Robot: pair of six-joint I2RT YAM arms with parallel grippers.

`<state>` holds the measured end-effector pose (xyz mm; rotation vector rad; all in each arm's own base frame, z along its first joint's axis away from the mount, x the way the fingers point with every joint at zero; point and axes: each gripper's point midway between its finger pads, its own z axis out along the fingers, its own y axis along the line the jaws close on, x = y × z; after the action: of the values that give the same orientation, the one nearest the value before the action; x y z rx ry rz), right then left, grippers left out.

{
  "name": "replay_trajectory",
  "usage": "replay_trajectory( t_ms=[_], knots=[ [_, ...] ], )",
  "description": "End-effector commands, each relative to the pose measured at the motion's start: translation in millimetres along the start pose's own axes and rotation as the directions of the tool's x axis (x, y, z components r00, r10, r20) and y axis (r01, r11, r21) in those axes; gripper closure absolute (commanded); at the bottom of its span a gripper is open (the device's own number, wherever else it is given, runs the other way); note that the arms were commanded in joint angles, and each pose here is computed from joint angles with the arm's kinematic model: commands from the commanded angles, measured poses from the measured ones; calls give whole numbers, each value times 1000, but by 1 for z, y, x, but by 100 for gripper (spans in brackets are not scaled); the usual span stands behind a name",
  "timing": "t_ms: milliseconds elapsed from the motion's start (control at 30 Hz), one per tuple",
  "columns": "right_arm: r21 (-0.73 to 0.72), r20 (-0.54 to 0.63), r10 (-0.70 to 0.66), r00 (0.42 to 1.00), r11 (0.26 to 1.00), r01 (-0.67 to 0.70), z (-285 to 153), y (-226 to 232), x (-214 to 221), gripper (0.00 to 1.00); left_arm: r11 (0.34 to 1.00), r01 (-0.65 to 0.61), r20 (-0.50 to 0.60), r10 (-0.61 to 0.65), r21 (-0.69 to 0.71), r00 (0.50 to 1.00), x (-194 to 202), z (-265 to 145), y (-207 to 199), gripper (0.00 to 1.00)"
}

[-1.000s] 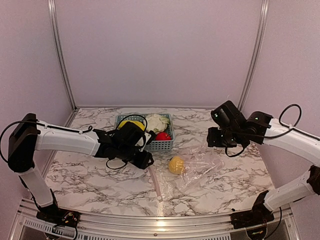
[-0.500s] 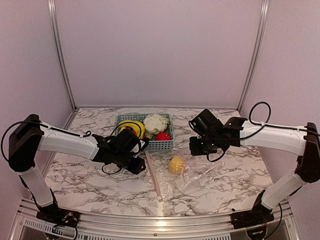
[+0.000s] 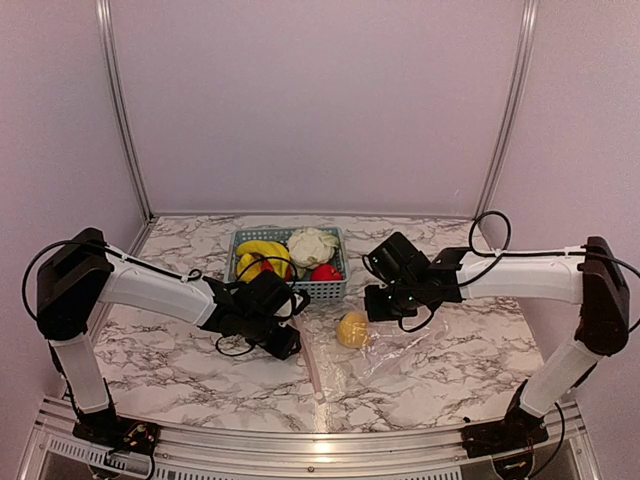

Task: Open the zip-top bag and remove the fake food
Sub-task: Pick up the fake fruit from the zipper food storage bag.

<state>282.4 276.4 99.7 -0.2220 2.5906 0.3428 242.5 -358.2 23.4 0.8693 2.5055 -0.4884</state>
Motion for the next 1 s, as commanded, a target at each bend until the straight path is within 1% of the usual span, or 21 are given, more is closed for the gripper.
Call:
replay_trajectory(
  t_ms=[0, 267, 400, 533, 733, 867, 967],
  knots=[
    [-24, -13, 4, 1000, 1000, -4, 13, 5, 9, 90, 1000, -19, 29, 19, 18, 999, -16, 6, -13, 62],
    [-3, -55, 3, 998, 1000, -3, 30, -3, 27, 90, 999, -39, 33, 38, 27, 999, -22, 12, -21, 60],
    [13, -76, -4, 997, 1000, 5, 38, -6, 33, 85, 998, -45, 40, 43, 41, 998, -23, 11, -24, 56],
    [12, -91, -11, 996, 1000, 12, 44, -6, 37, 77, 996, -53, 52, 50, 66, 997, -22, 9, -28, 51],
    [4, -101, -23, 995, 1000, 23, 50, -3, 39, 58, 990, -63, 80, 53, 125, 995, -21, 5, -36, 39],
    [5, -103, -27, 994, 1000, 28, 51, -2, 39, 47, 984, -77, 137, 55, 161, 989, -28, -4, -42, 35],
    [5, -98, -30, 995, 1000, 30, 50, -2, 36, 43, 975, -93, 186, 56, 200, 981, -32, -13, -49, 33]
  ],
)
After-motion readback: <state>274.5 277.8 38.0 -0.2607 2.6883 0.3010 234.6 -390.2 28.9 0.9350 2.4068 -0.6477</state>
